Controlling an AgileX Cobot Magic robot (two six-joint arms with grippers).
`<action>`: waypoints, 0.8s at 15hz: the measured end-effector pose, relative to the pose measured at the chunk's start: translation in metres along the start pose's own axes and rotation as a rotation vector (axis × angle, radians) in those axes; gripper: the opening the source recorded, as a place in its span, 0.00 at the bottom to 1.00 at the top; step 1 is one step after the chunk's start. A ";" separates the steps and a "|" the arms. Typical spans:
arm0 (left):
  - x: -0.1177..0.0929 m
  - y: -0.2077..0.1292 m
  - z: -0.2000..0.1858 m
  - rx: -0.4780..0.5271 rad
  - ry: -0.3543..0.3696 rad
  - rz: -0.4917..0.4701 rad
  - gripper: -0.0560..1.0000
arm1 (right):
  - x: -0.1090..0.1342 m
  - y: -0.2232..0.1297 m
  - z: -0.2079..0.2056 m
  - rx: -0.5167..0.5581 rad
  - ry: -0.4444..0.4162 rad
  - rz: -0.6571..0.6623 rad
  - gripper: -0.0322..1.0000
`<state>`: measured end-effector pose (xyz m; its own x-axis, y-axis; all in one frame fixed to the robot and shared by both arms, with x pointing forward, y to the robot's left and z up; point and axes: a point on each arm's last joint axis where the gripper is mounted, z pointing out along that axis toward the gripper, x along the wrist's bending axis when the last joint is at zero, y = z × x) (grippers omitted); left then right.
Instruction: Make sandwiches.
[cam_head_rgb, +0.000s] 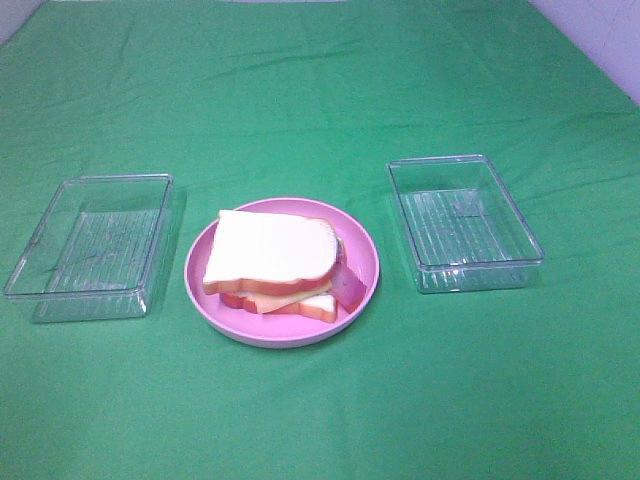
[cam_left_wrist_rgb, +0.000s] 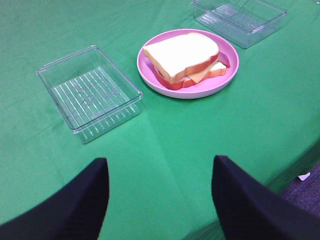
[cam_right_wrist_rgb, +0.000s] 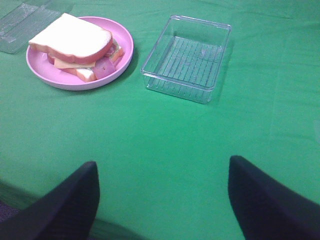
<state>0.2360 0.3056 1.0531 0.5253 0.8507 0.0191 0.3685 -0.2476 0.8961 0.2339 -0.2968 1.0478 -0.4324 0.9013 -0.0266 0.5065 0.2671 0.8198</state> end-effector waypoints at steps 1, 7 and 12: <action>0.000 0.000 0.000 0.000 0.000 0.000 0.60 | 0.000 0.000 0.000 0.000 0.000 0.000 0.70; -0.001 0.000 -0.001 0.004 0.203 -0.100 0.60 | 0.001 0.000 0.001 0.003 -0.146 0.103 0.70; -0.003 0.000 -0.001 0.010 0.453 -0.224 0.60 | 0.001 0.001 0.001 0.003 -0.324 0.225 0.70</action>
<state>0.2337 0.3035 1.0531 0.0471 0.9987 0.0191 0.4423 -0.0380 0.8961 0.2344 -0.2950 1.0477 -0.0526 0.9983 -0.0262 0.5645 0.0513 0.8238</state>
